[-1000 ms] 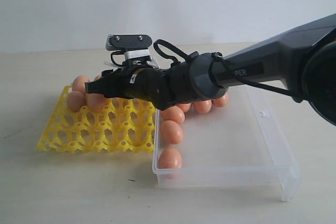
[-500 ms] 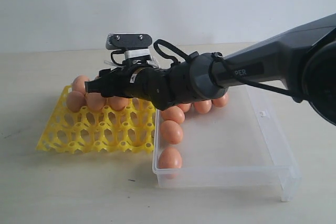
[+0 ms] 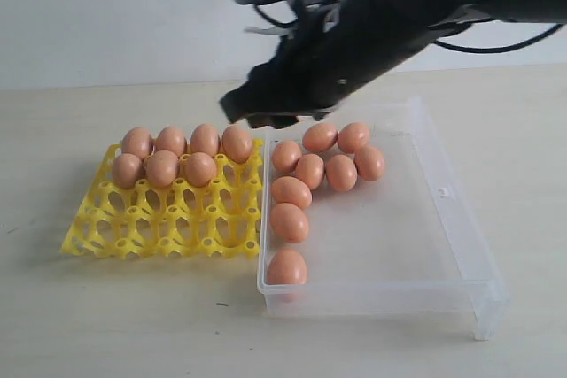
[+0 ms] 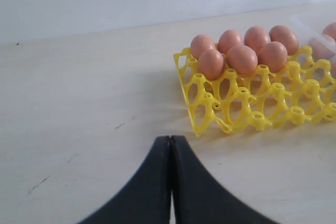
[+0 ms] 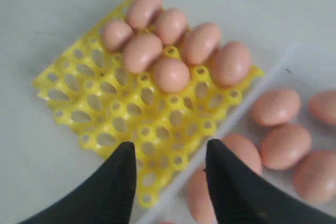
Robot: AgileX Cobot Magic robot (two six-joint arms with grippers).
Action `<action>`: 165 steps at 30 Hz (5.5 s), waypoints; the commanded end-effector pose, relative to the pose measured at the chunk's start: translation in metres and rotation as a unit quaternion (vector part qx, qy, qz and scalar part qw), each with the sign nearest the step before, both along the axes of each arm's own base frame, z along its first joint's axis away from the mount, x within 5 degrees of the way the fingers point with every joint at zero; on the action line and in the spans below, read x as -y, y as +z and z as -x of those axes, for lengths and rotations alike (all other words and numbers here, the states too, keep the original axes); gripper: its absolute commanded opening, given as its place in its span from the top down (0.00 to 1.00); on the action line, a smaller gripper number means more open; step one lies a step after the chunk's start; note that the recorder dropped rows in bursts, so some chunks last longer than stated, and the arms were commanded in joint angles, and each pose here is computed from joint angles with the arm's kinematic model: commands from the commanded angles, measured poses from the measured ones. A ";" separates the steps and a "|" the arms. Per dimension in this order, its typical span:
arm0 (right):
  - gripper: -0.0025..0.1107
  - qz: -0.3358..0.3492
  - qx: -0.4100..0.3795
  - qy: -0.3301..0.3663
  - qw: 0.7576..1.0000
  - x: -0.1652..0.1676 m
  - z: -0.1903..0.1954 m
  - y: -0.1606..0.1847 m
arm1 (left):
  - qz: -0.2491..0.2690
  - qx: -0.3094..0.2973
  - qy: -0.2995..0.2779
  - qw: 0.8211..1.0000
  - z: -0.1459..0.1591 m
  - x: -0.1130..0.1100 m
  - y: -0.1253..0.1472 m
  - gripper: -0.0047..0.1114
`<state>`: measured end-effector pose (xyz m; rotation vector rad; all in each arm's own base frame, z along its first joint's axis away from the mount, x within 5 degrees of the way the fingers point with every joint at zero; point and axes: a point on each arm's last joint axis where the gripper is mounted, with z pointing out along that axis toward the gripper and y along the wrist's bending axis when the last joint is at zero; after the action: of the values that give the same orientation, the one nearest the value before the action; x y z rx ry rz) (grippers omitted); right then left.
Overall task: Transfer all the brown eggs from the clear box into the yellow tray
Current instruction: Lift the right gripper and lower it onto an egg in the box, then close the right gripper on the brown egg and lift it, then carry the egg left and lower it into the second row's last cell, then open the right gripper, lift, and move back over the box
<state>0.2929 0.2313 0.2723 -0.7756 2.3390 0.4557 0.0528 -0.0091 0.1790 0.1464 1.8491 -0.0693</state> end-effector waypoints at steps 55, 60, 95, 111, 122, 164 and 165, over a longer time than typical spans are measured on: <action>0.98 0.063 -0.119 -0.143 0.980 0.105 -0.149 -0.115 | 0.000 0.009 -0.001 1.000 0.000 0.000 0.002 0.96; 0.98 0.002 0.022 -0.166 0.986 0.096 -0.111 -0.052 | 0.000 0.009 -0.001 1.000 0.000 0.000 0.002 0.96; 0.98 -0.108 0.149 -0.090 0.979 -0.073 -0.060 -0.140 | 0.000 0.009 -0.001 1.000 0.000 0.000 0.002 0.96; 0.98 -0.100 0.129 -0.104 0.981 -0.067 -0.062 -0.147 | 0.000 0.009 -0.001 1.000 0.000 0.000 0.002 0.96; 0.98 -0.099 0.130 -0.109 0.981 -0.063 -0.066 -0.147 | 0.000 0.009 -0.001 1.000 0.000 0.000 0.002 0.96; 0.95 -0.044 0.103 0.020 0.994 -0.013 0.007 0.020 | 0.000 0.009 -0.001 1.000 0.000 0.000 0.002 0.96; 0.93 -0.037 0.094 0.016 0.995 -0.002 0.011 0.024 | 0.000 0.009 -0.001 1.000 0.000 0.000 0.002 0.96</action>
<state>0.2954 0.2585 0.2855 -0.7275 2.0685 0.5104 0.0528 -0.0091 0.1790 0.1464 1.8491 -0.0693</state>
